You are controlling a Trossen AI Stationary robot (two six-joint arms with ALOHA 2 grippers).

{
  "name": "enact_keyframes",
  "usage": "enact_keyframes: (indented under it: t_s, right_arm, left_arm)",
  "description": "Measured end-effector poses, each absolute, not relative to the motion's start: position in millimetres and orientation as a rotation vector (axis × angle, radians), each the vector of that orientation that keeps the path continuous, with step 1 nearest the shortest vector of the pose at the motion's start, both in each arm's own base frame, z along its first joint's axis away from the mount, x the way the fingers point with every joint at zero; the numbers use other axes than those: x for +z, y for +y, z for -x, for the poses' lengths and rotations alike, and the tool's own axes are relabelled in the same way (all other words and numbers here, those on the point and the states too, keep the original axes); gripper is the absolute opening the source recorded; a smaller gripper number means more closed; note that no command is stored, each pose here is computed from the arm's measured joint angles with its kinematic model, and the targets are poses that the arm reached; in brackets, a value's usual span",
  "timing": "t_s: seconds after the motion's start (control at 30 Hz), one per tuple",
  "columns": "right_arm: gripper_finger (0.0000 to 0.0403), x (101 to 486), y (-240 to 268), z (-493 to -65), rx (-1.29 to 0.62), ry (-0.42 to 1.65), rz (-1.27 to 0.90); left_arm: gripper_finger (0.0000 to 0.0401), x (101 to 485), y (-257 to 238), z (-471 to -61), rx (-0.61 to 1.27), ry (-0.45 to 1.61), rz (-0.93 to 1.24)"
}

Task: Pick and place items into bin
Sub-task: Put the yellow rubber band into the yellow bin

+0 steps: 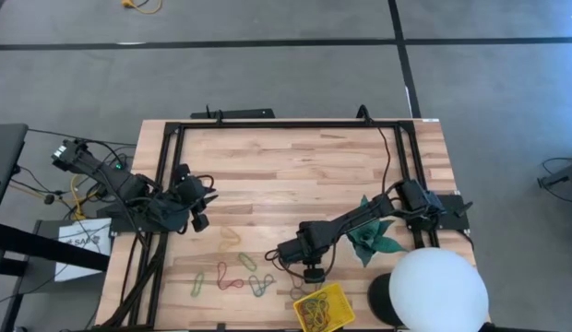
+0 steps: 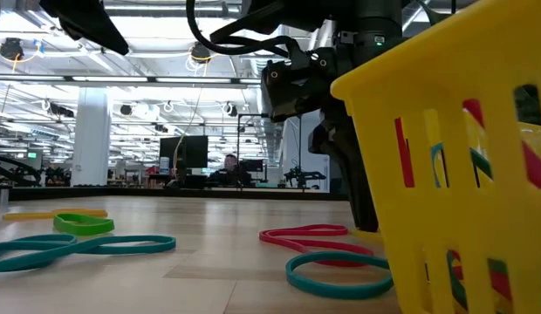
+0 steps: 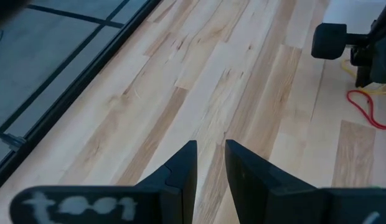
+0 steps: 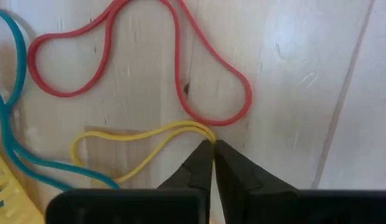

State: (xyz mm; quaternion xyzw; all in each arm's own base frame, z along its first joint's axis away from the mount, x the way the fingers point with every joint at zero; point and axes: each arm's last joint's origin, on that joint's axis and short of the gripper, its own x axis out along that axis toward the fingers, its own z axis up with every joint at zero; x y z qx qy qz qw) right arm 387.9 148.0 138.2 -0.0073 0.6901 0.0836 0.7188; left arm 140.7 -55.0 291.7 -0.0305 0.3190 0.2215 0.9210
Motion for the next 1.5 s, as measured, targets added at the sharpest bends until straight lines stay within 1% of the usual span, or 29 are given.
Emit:
enact_keyframes:
  t_s: [0.1,0.23,0.33,0.6,0.77,0.93,1.07,1.23,1.37,1.5]
  right_arm:
    - [0.0003,141.5,149.1,-389.4,0.2,1.533,0.02]
    - [0.0002,149.7,155.9,-392.2,0.241,1.51,0.03]
    - [0.0002,160.5,160.5,-390.5,0.243,1.54,0.046]
    - [0.0001,207.7,183.1,-389.1,0.268,1.523,0.099]
    - [0.0,245.9,200.5,-382.2,0.198,1.467,0.176]
    - [0.0,273.2,223.6,-371.9,0.232,1.389,0.206]
    - [0.0,278.7,243.3,-361.0,0.293,1.377,0.195]
    - [0.0,279.7,271.4,-345.6,0.383,1.386,0.106]
    - [0.0,279.4,297.7,-343.7,0.489,1.248,0.083]
    - [0.0,277.5,316.8,-340.7,0.539,1.153,0.064]
  left_arm:
    - [0.0073,291.7,-55.0,-140.6,0.455,0.656,0.063]
    - [0.0073,291.7,-55.0,-140.7,0.455,0.656,0.064]
    - [0.0073,291.7,-55.0,-140.6,0.455,0.656,0.065]
    - [0.0073,291.7,-55.0,-140.6,0.455,0.656,0.066]
    - [0.0073,291.7,-55.1,-140.7,0.456,0.655,0.07]
    - [0.0073,291.7,-55.1,-140.7,0.456,0.655,0.07]
    - [0.0073,291.7,-55.1,-140.6,0.456,0.655,0.069]
    - [0.0073,291.7,-55.1,-140.6,0.455,0.655,0.069]
    - [0.0073,291.9,-55.2,-140.9,0.455,0.652,0.074]
    - [0.0073,293.3,-56.2,-142.6,0.449,0.632,0.092]
